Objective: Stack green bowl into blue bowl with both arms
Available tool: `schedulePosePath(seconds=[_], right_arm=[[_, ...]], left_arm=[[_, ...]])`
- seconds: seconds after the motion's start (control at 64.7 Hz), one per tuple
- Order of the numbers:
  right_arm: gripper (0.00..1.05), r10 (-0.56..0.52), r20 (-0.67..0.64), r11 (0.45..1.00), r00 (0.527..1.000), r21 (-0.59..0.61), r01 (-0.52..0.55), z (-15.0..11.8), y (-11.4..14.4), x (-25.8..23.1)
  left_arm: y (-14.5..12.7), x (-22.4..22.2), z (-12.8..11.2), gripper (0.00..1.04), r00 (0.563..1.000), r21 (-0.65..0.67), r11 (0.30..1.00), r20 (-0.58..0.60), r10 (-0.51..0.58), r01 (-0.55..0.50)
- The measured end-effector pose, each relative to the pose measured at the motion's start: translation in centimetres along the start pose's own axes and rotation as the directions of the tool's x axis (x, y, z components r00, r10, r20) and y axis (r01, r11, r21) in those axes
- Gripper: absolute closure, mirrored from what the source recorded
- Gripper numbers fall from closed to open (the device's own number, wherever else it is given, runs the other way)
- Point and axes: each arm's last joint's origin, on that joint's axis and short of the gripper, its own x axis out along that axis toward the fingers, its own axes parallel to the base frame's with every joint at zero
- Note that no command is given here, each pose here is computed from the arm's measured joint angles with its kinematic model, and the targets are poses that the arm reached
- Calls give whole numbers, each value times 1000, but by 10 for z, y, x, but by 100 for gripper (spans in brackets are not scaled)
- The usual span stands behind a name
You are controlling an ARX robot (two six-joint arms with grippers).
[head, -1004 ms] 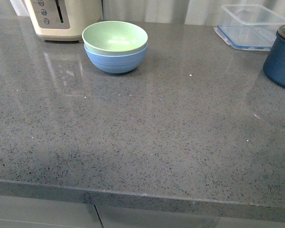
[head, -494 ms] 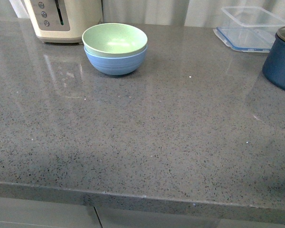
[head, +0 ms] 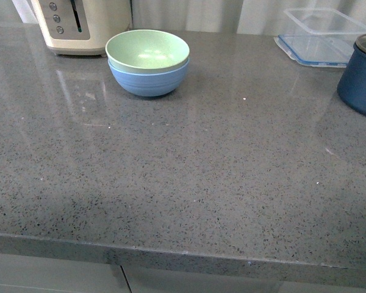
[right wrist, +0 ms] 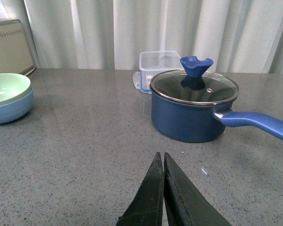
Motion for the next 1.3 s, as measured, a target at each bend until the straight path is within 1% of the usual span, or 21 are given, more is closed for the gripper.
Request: schedulePosePath(seconds=[0.371,0.463,0.541,0.803,0.834,0.927,1.267,1.298], right_arm=[[104,0,0,1000,1000,0,0,-1,0,-8],[104,3,-36,1000,999,-1,-3,-5,0,-16],[104,3,-4,1000,1000,0,-3,-3,0,-18],[104,3,-6,1000,1000,0,-3,-3,0,-19],[101,3,-6,1000,1000,-2,-3,-3,0,-19],[82,3,-6,1000,1000,-1,-3,-3,0,-19],[24,3,-6,1000,1000,-2,-3,-3,0,-19],[17,3,-6,1000,1000,-1,-3,-3,0,-19]], left_arm=[[0,0,0,7,1000,0,1000,0,0,0],[0,0,0,7,1000,0,1000,0,0,0],[0,0,0,7,1000,0,1000,0,0,0],[0,0,0,7,1000,0,1000,0,0,0],[0,0,0,7,1000,0,1000,0,0,0],[0,0,0,7,1000,0,1000,0,0,0],[0,0,0,7,1000,0,1000,0,0,0],[0,0,0,7,1000,0,1000,0,0,0]])
